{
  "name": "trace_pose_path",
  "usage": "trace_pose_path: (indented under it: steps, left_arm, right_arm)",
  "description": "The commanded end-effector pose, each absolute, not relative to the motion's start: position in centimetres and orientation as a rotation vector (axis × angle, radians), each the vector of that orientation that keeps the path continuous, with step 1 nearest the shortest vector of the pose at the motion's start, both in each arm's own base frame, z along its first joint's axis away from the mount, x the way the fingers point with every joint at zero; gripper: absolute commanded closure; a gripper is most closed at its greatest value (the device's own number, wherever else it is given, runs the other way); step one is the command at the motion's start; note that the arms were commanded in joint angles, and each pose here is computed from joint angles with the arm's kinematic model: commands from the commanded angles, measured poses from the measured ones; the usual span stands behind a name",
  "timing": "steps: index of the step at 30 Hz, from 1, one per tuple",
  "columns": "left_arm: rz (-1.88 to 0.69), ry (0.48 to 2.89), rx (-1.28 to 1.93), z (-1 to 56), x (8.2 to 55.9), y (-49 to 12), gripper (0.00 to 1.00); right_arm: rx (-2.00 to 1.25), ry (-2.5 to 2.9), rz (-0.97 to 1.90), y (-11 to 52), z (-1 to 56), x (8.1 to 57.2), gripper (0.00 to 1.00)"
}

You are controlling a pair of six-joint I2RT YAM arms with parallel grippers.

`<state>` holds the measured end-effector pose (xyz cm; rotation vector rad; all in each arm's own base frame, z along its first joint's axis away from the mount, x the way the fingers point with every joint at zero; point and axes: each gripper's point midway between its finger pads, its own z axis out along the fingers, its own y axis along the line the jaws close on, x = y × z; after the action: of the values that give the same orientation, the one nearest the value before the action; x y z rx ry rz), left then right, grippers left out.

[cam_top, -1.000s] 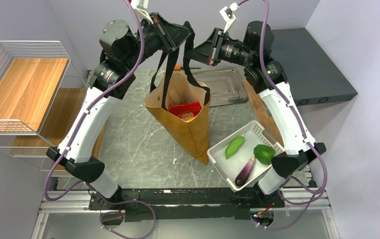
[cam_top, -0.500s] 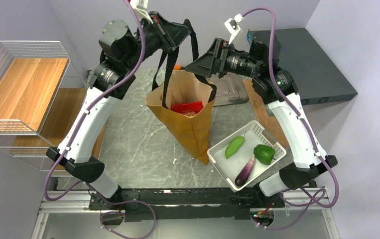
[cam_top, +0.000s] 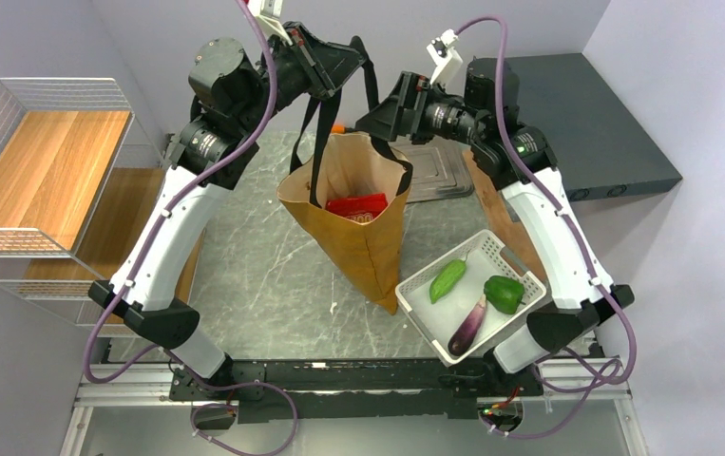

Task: Place the food into the grocery bag and tie it
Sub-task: Tie the grocery bag at the center of the board.

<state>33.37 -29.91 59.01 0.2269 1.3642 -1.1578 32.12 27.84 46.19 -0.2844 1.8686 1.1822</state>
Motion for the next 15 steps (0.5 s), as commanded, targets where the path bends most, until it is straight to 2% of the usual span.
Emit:
trace_pose_path:
  steps: [1, 6, 8, 15]
  left_arm:
    - [-1.192, 1.117, 0.229, 66.0, 30.2, -27.7, 1.0]
    - [-1.189, 1.118, 0.226, 65.8, 30.3, -27.7, 1.0]
    - [-1.187, 1.119, 0.224, 65.8, 30.5, -27.7, 1.0]
    - [-1.192, 1.115, 0.226, 65.9, 31.0, -28.0, 1.0]
  right_arm:
    - [-0.332, 1.759, 1.23, 28.6, 49.2, 32.4, 0.17]
    - [-0.387, 1.654, 1.375, 29.5, 52.3, 30.6, 0.5]
    - [-0.411, 1.595, 1.433, 29.6, 53.9, 29.4, 0.59]
    - [-0.479, 1.435, 1.599, 29.5, 58.1, 26.0, 0.6]
